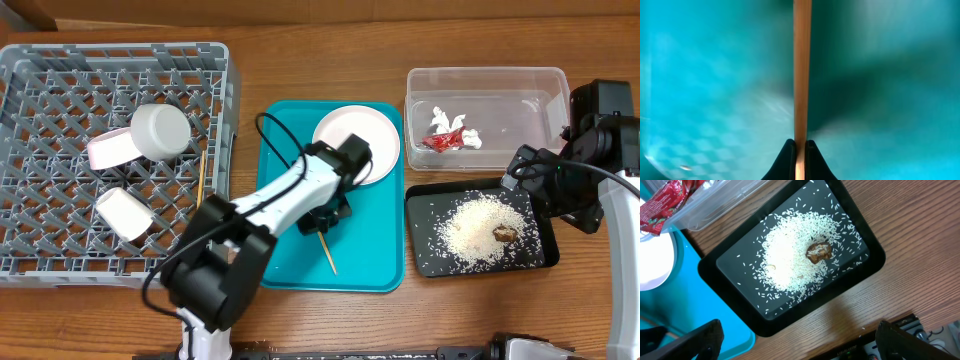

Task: Sort waste into correct bins and load items into the dishwasher
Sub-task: 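Place the second chopstick upright in the rack, then grasp the rim of the pink plate with the left gripper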

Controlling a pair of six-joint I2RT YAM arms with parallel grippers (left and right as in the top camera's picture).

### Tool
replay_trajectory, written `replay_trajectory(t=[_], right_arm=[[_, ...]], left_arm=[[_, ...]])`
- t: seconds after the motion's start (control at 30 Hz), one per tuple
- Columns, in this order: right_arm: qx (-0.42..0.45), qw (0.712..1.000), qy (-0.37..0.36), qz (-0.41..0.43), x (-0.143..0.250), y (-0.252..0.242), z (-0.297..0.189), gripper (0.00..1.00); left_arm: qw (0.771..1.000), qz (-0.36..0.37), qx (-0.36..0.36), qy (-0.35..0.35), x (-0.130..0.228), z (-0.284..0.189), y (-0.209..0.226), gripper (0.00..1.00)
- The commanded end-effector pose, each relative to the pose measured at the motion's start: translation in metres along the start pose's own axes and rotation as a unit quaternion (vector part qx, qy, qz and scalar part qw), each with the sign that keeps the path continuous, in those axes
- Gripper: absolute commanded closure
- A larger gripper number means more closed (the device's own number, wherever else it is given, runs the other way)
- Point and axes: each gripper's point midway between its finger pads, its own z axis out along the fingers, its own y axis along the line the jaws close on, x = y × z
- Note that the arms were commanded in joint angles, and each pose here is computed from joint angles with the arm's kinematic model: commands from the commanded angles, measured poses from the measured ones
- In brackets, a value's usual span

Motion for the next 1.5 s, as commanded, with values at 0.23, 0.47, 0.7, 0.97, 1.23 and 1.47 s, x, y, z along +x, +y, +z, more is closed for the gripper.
replay_trajectory(t=[0.23, 0.47, 0.7, 0.97, 1.23, 1.47], right_arm=[[-0.003, 1.000, -0.006, -0.001, -0.001, 0.002, -0.002, 0.01], [-0.003, 1.000, -0.005, -0.001, -0.001, 0.002, -0.002, 0.01], [-0.003, 1.000, -0.006, -0.001, -0.001, 0.001, -0.002, 0.01], [-0.003, 1.000, -0.006, -0.001, -0.001, 0.002, -0.002, 0.01], [-0.003, 1.000, -0.005, -0.001, -0.001, 0.001, -0.002, 0.01], [-0.005, 1.000, -0.005, -0.001, -0.001, 0.002, -0.002, 0.01]], left_arm=[[0.956, 0.159, 0.064, -0.237, -0.125, -0.159, 0.087, 0.96], [0.964, 0.136, 0.016, -0.230, -0.171, -0.141, 0.153, 0.96], [0.974, 0.117, 0.001, -0.193, -0.188, -0.108, 0.173, 0.58], [0.959, 0.181, 0.107, -0.188, -0.162, -0.124, 0.112, 0.38], [0.853, 0.416, 0.186, -0.254, -0.089, -0.147, -0.050, 0.16], [0.810, 0.513, 0.166, -0.229, -0.043, -0.081, -0.123, 0.07]])
